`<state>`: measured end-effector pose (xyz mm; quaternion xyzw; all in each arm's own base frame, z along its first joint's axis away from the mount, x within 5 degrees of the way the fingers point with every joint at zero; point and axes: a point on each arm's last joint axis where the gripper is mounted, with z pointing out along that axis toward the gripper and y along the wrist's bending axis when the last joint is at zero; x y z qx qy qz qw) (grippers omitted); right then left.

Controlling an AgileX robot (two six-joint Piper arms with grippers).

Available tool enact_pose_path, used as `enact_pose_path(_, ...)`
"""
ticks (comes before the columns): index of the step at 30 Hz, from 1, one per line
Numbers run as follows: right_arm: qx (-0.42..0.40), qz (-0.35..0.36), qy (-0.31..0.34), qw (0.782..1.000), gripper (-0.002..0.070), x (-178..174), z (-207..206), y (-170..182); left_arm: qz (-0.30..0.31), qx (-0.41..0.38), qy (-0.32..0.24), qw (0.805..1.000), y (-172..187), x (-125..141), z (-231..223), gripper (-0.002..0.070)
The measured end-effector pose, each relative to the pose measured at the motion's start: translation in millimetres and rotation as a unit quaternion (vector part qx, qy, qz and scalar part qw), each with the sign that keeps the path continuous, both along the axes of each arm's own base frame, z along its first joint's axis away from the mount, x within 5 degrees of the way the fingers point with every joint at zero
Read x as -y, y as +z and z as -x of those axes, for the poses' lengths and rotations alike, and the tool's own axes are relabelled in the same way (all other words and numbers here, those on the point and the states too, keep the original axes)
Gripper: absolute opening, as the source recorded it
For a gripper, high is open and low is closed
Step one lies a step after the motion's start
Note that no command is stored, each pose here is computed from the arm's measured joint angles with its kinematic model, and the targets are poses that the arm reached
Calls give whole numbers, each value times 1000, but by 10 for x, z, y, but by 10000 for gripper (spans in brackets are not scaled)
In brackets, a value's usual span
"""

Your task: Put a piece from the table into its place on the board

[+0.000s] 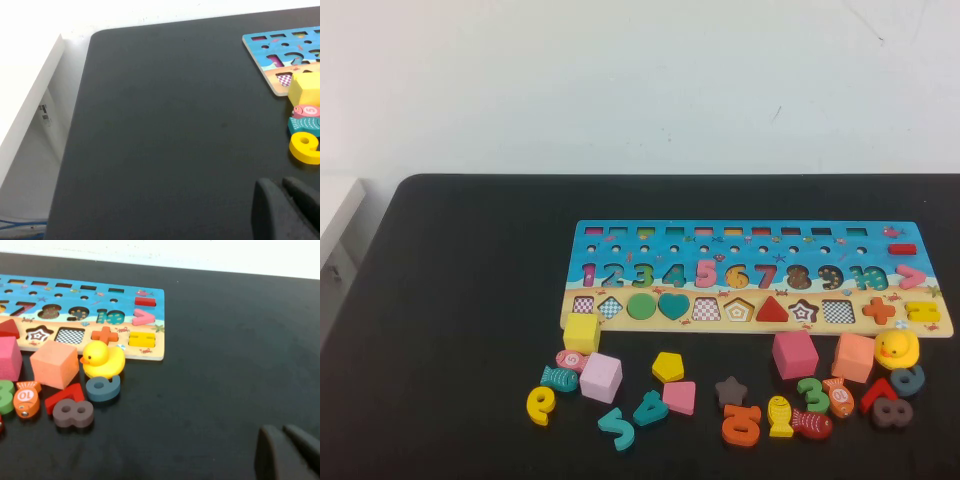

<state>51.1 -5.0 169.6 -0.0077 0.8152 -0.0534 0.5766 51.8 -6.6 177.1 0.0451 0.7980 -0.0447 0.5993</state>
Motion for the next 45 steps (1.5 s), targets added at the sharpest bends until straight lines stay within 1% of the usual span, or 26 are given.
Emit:
enact_pose_path(27,0,-1,0,1000,18,-1,0,0,-7,1,-1,1000,-4,-2,-1,-1)
enact_pose_path(31,0,-1,0,1000,19,-1,0,0,-8,37,-2,999,42,1,-20,-1)
enact_pose_path(34,0,-1,0,1000,19,-1,0,0,-3,90,-3,996,139,5,-35,-1)
enact_pose_path(36,0,-1,0,1000,19,-1,0,0,-6,141,-4,990,229,6,-39,-1)
enact_pose_path(39,0,-1,0,1000,19,-1,0,0,-3,216,-7,976,367,12,-28,-1)
enact_pose_path(45,0,-1,0,1000,19,-1,0,0,5,328,-10,945,571,19,28,-1)
